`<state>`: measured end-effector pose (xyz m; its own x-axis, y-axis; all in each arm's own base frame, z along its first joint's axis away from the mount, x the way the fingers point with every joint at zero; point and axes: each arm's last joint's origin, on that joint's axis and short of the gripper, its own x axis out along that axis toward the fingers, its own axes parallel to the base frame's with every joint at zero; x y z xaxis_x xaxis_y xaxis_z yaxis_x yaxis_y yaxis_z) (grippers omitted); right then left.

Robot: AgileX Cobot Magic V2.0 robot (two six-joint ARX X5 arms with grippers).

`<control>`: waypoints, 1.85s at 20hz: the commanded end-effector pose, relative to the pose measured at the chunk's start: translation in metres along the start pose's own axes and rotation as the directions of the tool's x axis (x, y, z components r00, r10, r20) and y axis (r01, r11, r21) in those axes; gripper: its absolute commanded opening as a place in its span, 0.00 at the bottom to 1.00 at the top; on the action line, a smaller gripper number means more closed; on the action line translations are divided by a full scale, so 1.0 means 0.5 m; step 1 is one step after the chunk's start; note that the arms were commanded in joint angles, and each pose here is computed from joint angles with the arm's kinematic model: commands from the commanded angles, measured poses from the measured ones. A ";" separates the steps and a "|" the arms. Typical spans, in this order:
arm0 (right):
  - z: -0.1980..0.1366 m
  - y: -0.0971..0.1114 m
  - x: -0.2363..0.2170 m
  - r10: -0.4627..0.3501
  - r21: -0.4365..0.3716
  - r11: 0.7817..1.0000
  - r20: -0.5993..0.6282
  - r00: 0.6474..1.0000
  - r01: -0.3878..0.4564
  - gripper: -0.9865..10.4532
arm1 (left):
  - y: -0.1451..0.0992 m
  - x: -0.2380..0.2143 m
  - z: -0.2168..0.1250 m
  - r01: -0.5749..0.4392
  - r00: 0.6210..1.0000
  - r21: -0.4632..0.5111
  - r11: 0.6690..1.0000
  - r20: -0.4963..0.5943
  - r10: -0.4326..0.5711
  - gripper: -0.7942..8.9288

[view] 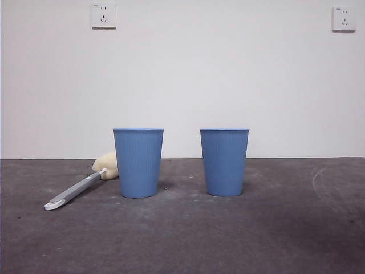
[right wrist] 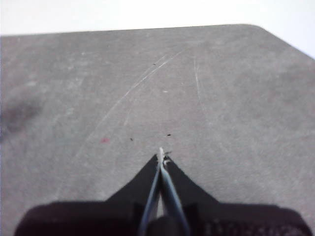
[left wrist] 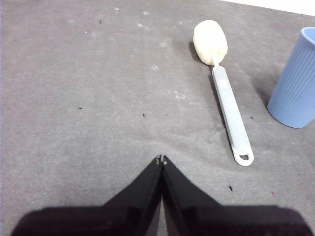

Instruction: Pick up the cup brush,pick up the cup,insert the brush into the cup,clean the cup,put the cup brush back,put the cup back to the fixed position on the table

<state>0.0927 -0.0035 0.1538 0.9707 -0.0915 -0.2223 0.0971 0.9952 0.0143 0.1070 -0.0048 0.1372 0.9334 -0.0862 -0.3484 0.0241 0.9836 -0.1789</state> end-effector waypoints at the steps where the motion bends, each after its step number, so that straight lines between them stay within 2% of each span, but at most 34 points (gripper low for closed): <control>1: -0.002 0.000 0.001 -0.001 0.127 0.992 0.002 1.000 0.001 0.09 | 0.000 0.001 0.000 0.001 1.000 -0.010 1.000 0.009 0.000 0.08; 9: 0.002 -0.001 0.001 -0.010 0.146 0.989 0.022 1.000 0.006 0.09 | 0.000 0.000 0.003 0.006 1.000 -0.011 1.000 0.012 -0.006 0.08; 13: 0.037 0.005 -0.009 0.085 0.212 0.971 0.119 0.989 -0.108 0.08 | -0.013 -0.014 0.050 0.068 0.996 -0.012 0.998 0.064 -0.067 0.07; 16: 0.081 0.009 -0.030 0.161 0.211 0.957 0.186 0.969 -0.200 0.08 | -0.025 -0.035 0.117 0.080 0.993 -0.045 0.996 0.090 -0.075 0.07; 18: 0.117 0.013 -0.045 0.221 0.224 0.938 0.202 0.954 -0.265 0.08 | -0.037 -0.052 0.166 0.111 0.990 -0.041 0.993 0.087 -0.107 0.07; 22: 0.208 0.021 -0.071 0.339 0.185 0.911 0.175 0.924 -0.369 0.08 | -0.061 -0.082 0.256 0.221 0.975 -0.025 0.975 0.028 -0.220 0.07; 24: 0.236 0.024 -0.076 0.379 0.145 0.906 0.144 0.914 -0.398 0.08 | -0.067 -0.089 0.276 0.248 0.969 -0.011 0.969 -0.008 -0.248 0.07; 29: 0.302 0.031 -0.080 0.461 0.024 0.887 -0.025 0.887 -0.460 0.08 | -0.081 -0.111 0.316 0.331 0.936 0.023 0.943 -0.134 -0.325 0.07; 30: 0.312 0.032 -0.080 0.476 0.008 0.879 -0.059 0.877 -0.477 0.08 | -0.083 -0.115 0.322 0.346 0.928 0.032 0.938 -0.156 -0.337 0.07; 33: 0.343 0.038 -0.075 0.543 -0.024 0.832 -0.171 0.822 -0.555 0.08 | -0.088 -0.129 0.339 0.380 0.907 0.062 0.923 -0.221 -0.359 0.07; 37: 0.370 0.044 -0.067 0.610 -0.026 0.767 -0.277 0.742 -0.641 0.08 | -0.095 -0.144 0.357 0.435 0.873 0.072 0.898 -0.278 -0.400 0.07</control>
<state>0.1026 0.0145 0.3406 0.7313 0.5375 -0.4199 -0.5118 0.8394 0.1832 0.1032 -0.0170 0.3343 0.7126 -0.5037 -0.4883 0.4191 0.8639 -0.2794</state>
